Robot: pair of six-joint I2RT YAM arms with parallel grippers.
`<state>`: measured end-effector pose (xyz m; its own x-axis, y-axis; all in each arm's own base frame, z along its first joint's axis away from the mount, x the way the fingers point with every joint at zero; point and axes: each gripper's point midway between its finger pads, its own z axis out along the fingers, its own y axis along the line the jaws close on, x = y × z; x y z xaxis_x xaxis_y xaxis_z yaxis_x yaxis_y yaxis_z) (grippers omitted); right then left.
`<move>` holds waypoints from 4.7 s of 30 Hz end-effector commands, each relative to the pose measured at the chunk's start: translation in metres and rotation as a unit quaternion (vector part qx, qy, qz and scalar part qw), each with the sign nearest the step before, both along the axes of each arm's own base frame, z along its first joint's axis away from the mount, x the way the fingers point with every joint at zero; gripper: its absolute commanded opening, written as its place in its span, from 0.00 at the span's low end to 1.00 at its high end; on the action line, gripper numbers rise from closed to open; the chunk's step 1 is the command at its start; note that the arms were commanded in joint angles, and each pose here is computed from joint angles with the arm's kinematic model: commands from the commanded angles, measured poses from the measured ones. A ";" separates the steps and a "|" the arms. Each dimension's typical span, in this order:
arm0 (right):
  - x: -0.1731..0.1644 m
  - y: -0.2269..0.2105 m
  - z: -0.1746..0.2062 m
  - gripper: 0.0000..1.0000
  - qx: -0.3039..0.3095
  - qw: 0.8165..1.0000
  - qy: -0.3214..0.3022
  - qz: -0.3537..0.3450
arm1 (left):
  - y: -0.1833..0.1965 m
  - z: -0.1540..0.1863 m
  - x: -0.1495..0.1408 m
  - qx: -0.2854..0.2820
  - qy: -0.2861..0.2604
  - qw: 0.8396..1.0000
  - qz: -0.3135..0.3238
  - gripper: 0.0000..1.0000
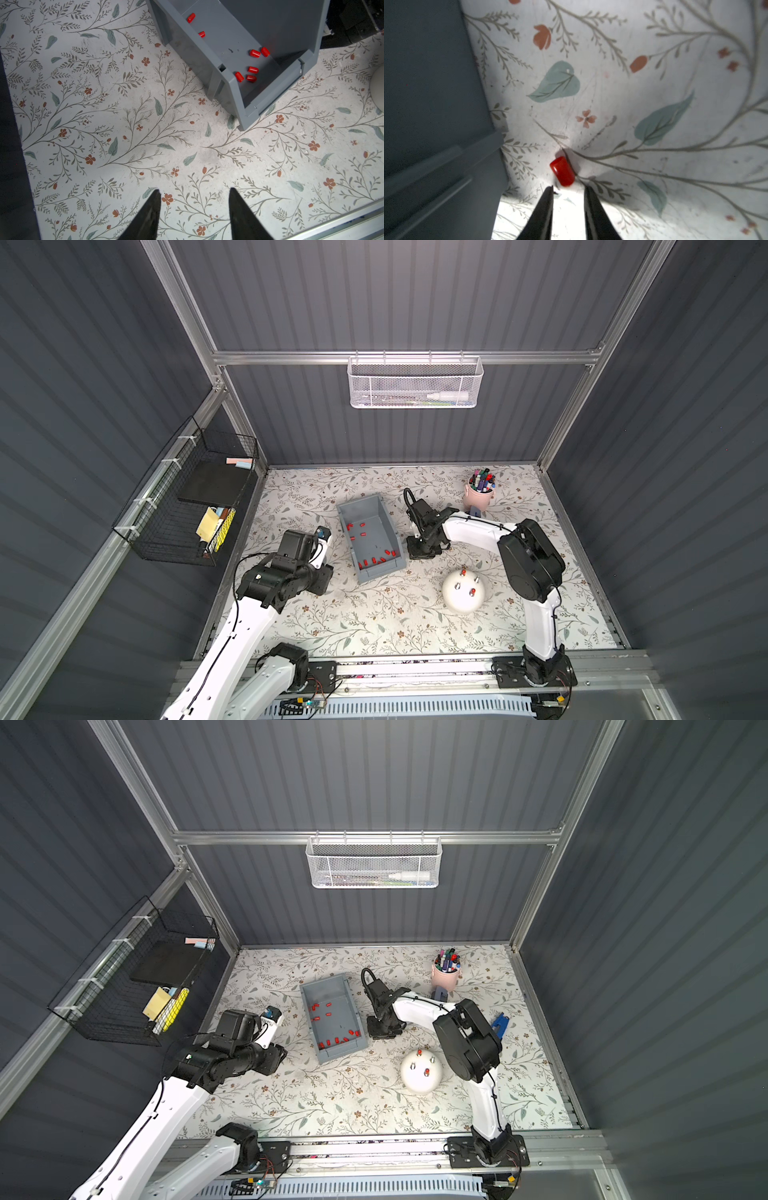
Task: Cover the protruding screws with screw protection sleeves
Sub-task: Pick up the screw protection sleeve from the center of the board.
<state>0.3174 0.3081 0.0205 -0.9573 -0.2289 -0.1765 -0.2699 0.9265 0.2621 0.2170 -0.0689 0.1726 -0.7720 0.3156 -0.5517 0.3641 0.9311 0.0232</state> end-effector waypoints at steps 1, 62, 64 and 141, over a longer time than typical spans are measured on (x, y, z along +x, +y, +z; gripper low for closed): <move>0.000 0.001 -0.002 0.31 -0.015 1.000 -0.001 0.019 | -0.001 0.000 -0.002 -0.007 -0.001 1.000 -0.003 0.52; 0.001 -0.005 -0.016 0.06 -0.065 0.991 -0.004 0.115 | -0.009 -0.002 -0.005 -0.025 0.007 0.999 -0.018 0.52; 0.001 -0.004 -0.012 0.03 -0.063 0.991 -0.011 0.119 | -0.009 -0.002 -0.005 -0.023 0.007 1.000 -0.017 0.52; -0.206 0.083 0.217 0.00 0.328 0.863 -0.114 0.366 | -0.142 0.064 -0.080 -0.388 0.054 0.853 -0.346 0.00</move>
